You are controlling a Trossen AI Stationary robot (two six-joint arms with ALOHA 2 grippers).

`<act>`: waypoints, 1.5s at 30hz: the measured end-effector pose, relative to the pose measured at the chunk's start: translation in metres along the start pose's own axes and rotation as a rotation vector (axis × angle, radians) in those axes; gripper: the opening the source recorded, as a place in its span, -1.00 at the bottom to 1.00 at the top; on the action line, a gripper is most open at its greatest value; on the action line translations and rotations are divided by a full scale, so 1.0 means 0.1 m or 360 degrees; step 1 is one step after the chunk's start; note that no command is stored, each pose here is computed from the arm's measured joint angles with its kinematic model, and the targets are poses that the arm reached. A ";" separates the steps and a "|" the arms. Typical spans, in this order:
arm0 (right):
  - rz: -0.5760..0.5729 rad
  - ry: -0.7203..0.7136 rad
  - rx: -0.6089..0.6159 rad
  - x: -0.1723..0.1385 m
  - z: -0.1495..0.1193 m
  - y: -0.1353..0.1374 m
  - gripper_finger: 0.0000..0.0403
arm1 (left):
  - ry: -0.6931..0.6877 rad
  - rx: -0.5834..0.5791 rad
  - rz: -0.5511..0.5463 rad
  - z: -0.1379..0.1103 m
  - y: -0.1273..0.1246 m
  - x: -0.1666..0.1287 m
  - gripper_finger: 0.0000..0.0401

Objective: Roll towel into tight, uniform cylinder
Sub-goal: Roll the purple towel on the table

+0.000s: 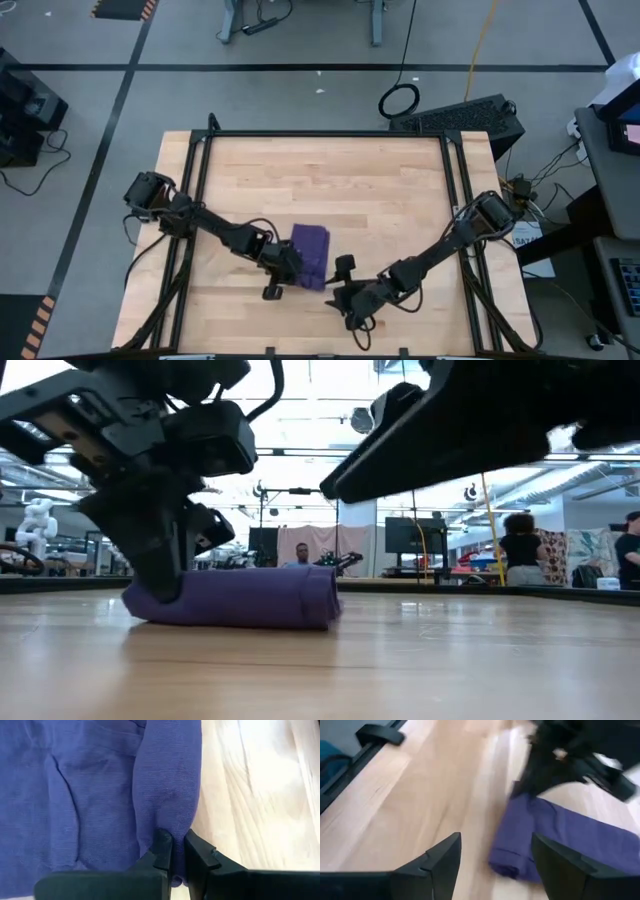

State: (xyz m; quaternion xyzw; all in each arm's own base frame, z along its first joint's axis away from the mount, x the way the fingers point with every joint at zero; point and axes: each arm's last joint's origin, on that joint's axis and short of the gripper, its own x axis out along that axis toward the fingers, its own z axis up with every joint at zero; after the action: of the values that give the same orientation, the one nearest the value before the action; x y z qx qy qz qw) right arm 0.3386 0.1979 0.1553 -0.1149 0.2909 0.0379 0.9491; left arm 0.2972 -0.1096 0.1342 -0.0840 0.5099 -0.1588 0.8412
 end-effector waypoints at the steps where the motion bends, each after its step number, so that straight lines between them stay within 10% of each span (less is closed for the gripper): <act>1: 0.0002 -0.0005 -0.0023 0.02 -0.02 0.02 0.15 | -0.0006 -0.0020 0.0003 0.01 0.02 0.00 -0.85; 36: -0.0083 0.0162 0.0108 0.50 -0.39 -0.15 -0.02 | -0.0080 -0.0091 0.0023 0.06 0.05 -0.01 -0.85; 45: -0.0079 0.0204 0.0415 0.53 -0.40 -0.25 -0.36 | -0.0056 -0.0022 0.0046 0.02 -0.04 -0.03 -0.27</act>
State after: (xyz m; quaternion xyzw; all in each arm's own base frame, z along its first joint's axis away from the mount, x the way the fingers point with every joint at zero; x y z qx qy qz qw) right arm 0.3646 0.1642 0.0983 0.0002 0.3505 -0.0311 0.9360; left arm 0.2971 -0.1121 0.1392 -0.0852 0.4972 -0.1416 0.8517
